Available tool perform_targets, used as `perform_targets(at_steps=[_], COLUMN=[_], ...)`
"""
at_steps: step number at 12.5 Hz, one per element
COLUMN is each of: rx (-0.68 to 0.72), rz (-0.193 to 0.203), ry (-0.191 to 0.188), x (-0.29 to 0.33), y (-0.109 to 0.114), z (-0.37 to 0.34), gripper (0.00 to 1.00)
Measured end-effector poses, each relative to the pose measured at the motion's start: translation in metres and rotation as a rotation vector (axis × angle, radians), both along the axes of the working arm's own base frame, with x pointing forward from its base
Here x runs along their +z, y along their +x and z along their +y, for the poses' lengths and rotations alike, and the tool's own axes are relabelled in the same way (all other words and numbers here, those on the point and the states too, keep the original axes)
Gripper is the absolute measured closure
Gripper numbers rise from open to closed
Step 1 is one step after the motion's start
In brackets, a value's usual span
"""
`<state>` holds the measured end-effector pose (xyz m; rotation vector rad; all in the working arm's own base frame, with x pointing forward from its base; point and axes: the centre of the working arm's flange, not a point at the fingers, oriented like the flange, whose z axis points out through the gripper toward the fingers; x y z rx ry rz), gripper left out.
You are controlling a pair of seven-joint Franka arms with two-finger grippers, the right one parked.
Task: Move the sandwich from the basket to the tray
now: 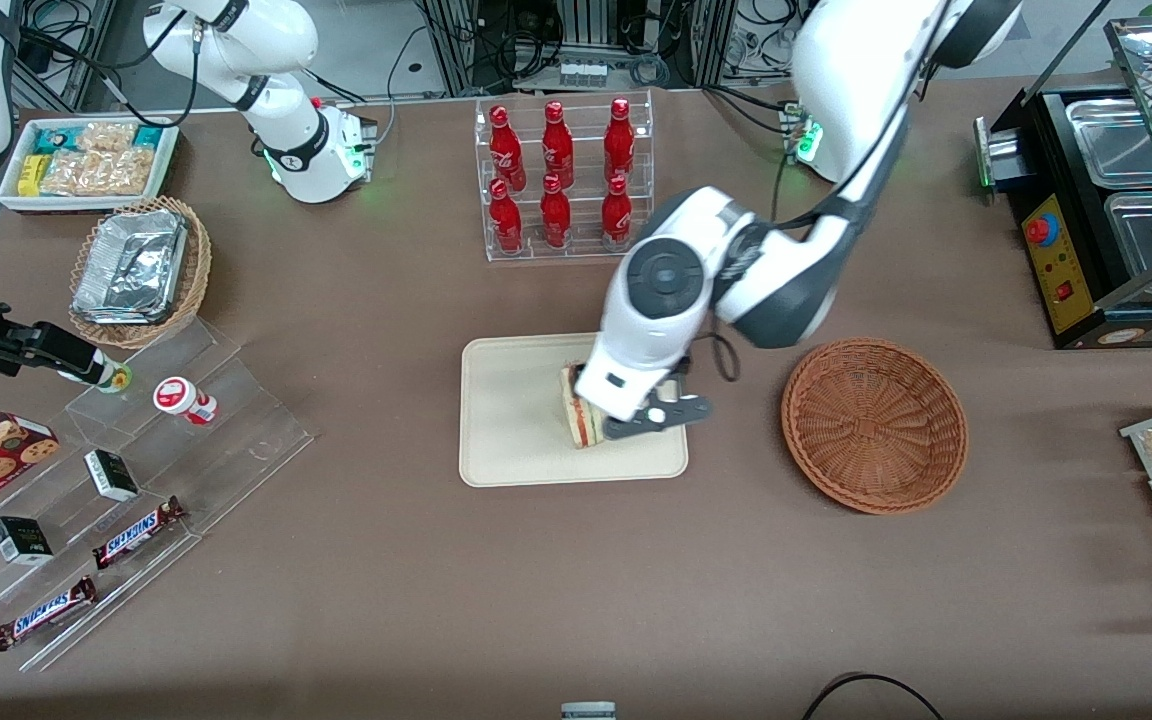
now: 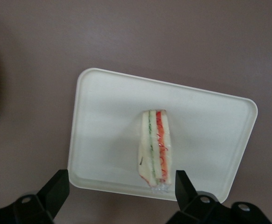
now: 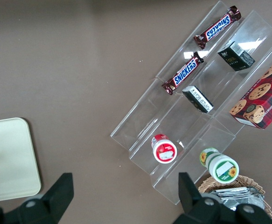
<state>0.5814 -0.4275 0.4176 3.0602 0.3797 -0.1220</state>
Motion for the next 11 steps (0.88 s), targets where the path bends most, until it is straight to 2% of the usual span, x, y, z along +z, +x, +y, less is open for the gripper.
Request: perform_targets(at_steps=[4, 8, 11], rx=[-0.106, -0.254, -0.327], rz=[0.058, 0.068, 0.068], ry=[0.042, 0.035, 0.032], x=[0.028, 0.045, 0.062], y=[0.017, 0.031, 0.023], z=[0.074, 0.169, 0.238], gripper=[0.00, 0.00, 0.00])
